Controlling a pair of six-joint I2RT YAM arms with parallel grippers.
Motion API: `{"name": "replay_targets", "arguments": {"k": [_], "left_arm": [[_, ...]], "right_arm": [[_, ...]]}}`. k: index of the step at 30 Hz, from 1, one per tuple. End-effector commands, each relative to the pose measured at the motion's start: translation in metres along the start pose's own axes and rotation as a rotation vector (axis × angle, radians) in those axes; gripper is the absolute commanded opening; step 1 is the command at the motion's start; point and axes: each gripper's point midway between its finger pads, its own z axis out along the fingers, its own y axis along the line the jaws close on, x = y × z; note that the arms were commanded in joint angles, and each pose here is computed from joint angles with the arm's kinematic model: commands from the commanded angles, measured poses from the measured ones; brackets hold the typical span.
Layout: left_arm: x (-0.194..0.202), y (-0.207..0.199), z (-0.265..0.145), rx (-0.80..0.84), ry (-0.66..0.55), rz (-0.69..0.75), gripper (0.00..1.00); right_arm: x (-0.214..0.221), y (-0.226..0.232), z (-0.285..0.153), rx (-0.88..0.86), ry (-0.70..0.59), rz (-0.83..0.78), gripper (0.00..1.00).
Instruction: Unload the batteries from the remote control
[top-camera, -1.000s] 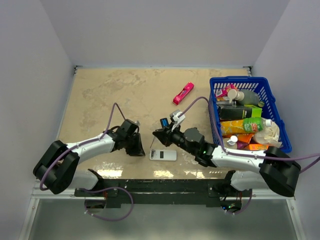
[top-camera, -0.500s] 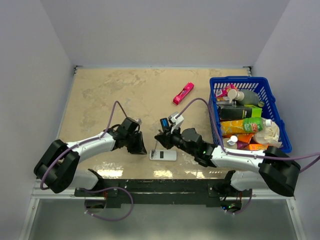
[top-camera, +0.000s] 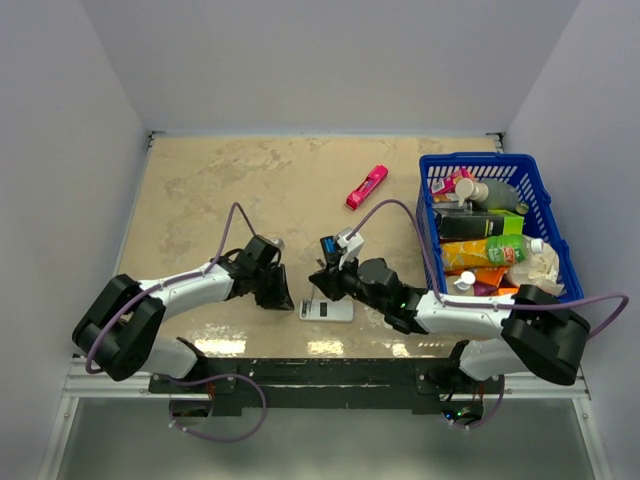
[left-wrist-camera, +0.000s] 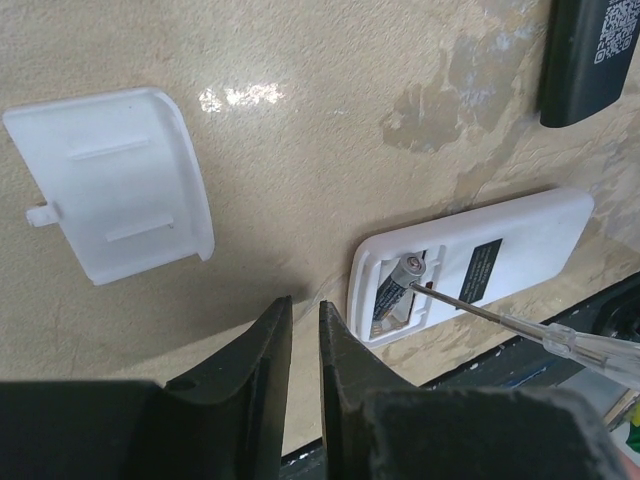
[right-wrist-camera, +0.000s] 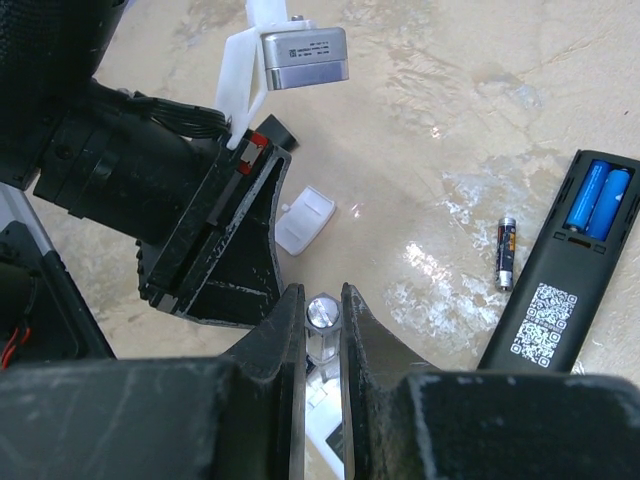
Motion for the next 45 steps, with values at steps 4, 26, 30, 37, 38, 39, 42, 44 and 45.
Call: {"name": "replay_targets", "arguments": {"k": [4,26,30,37,38,39,42,44,45], "left_arm": [[-0.013,-0.013,-0.002,0.045,-0.032,0.026,0.21],[-0.014,-0.004,-0.005,-0.008,-0.045,0.027,0.20],[-0.012,-0.003,-0.004,-0.006,-0.042,0.023,0.20],[-0.013,0.000,-0.006,-0.028,-0.046,0.019,0.20],[-0.014,-0.001,-0.007,-0.028,-0.049,0.020,0.20],[-0.014,-0.001,-0.007,-0.032,-0.048,0.020,0.20],[-0.020,-0.001,-0.013,-0.053,-0.072,0.022,0.19],[-0.028,-0.001,-0.022,-0.072,-0.105,0.029,0.19],[-0.028,0.000,-0.025,-0.082,-0.106,0.029,0.19]], "right_arm": [[-0.013,0.007,0.005,-0.022,-0.054,0.025,0.00],[-0.039,0.030,0.010,-0.107,-0.108,0.055,0.00],[-0.038,0.030,0.010,-0.109,-0.105,0.058,0.00],[-0.039,0.029,0.008,-0.101,-0.107,0.057,0.00],[-0.040,0.030,0.008,-0.102,-0.105,0.057,0.00],[-0.042,0.031,0.007,-0.106,-0.110,0.056,0.00],[-0.046,0.033,0.003,-0.115,-0.116,0.056,0.00],[-0.050,0.030,0.000,-0.098,-0.127,0.052,0.00],[-0.055,0.029,-0.003,-0.090,-0.141,0.040,0.00]]}}
